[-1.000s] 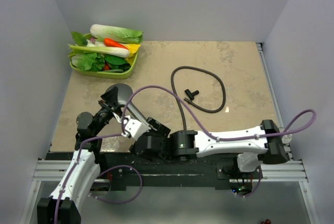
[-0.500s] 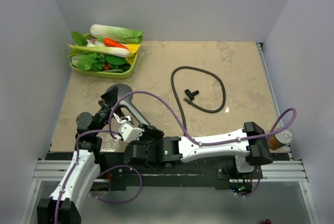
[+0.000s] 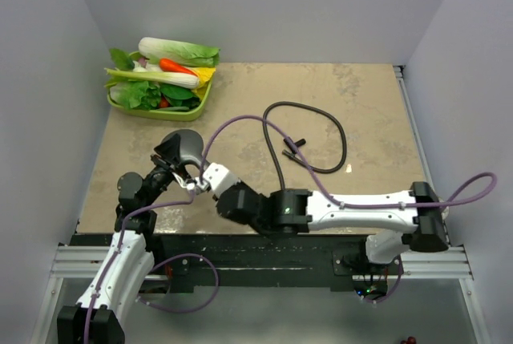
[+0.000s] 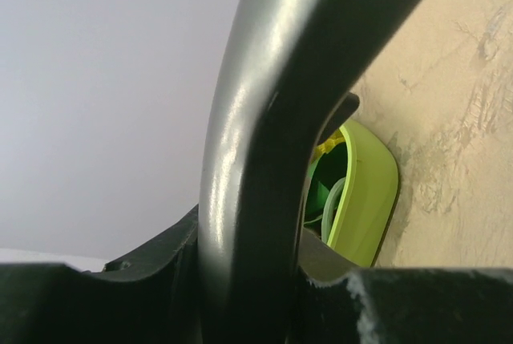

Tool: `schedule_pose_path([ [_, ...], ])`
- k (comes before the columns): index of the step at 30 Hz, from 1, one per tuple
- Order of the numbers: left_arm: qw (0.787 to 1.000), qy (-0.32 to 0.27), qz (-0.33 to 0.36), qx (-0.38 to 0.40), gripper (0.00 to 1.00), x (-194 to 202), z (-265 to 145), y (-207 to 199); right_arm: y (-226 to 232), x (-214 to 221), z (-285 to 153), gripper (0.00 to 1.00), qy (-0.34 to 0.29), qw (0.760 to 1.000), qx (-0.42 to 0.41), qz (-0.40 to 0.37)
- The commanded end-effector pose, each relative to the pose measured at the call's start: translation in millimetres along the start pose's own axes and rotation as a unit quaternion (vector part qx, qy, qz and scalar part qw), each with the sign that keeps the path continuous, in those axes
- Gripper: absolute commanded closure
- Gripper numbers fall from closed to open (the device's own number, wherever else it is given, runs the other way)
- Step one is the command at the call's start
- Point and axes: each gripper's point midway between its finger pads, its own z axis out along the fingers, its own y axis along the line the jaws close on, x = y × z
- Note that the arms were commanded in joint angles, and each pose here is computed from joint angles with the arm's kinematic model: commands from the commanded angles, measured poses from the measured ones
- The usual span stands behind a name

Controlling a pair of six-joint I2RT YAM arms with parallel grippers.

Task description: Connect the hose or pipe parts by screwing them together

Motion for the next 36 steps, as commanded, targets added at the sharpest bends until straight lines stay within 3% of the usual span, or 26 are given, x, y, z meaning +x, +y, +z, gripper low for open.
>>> schedule_pose_path([
  [1,0.997,-0.037,0.033,-0.061,1.00,-19.8,-0.5,41.7,16.1,-39.4,-18.5,1.00,-0.069,0.967,-0.196,0.147],
  [6,0.997,-0.038,0.032,-0.061,1.00,-20.4,-0.6,41.4,30.2,-54.1,-31.9,1.00,-0.082,0.915,-0.334,0.210],
  [10,0.997,-0.038,0.031,-0.063,1.00,-20.6,-0.7,42.7,32.8,-47.6,-28.0,1.00,-0.086,0.876,-0.396,0.262],
  [15,0.997,-0.039,0.033,-0.065,1.00,-21.1,-0.6,45.0,32.9,-56.7,-35.1,1.00,-0.124,0.804,-0.475,0.335],
  [16,0.997,-0.039,0.033,-0.065,1.00,-21.1,-0.6,45.0,31.2,-42.8,-31.5,1.00,-0.115,0.793,-0.486,0.348],
  [17,0.997,-0.039,0.034,-0.065,1.00,-21.4,-0.5,45.4,23.3,-58.3,-41.5,1.00,-0.148,0.765,-0.505,0.370],
  [19,0.997,-0.038,0.034,-0.065,1.00,-20.9,-0.2,45.5,14.0,-45.9,-35.5,1.00,-0.150,0.736,-0.521,0.406],
  [20,0.997,-0.038,0.035,-0.065,1.00,-20.9,-0.2,45.6,4.6,-60.9,-54.9,1.00,-0.184,0.693,-0.557,0.419],
  [22,0.997,-0.038,0.035,-0.065,1.00,-20.8,-0.1,45.5,-2.9,-49.9,-45.6,1.00,-0.185,0.664,-0.565,0.454],
  [23,0.997,-0.039,0.034,-0.065,1.00,-21.1,0.0,45.4,-11.7,-60.8,-64.0,1.00,-0.215,0.628,-0.592,0.456],
  [25,0.996,-0.039,0.035,-0.065,1.00,-21.3,-0.2,45.8,-14.5,-53.8,-57.2,1.00,-0.217,0.595,-0.610,0.476],
  [26,0.997,-0.038,0.034,-0.065,1.00,-20.9,-0.3,45.8,-22.3,-59.2,-76.8,1.00,-0.240,0.556,-0.641,0.473],
  [29,0.996,-0.038,0.036,-0.066,1.00,-20.9,-0.3,46.3,-18.3,-58.8,-63.8,1.00,-0.229,0.559,-0.641,0.473],
  [30,0.996,-0.037,0.036,-0.067,1.00,-20.8,-0.3,47.1,-18.2,-59.2,-65.6,0.95,-0.231,0.563,-0.645,0.462],
  [32,0.997,-0.035,0.035,-0.067,1.00,-19.9,-0.5,47.0,-17.7,-59.4,-61.7,0.79,-0.225,0.579,-0.641,0.451],
  [34,0.997,-0.033,0.034,-0.067,1.00,-19.1,-0.3,46.7,-20.4,-54.3,-53.3,0.55,-0.213,0.606,-0.627,0.440],
  [36,0.997,-0.033,0.034,-0.067,1.00,-19.0,-0.1,46.6,-22.3,-51.1,-38.3,0.35,-0.194,0.657,-0.591,0.427],
])
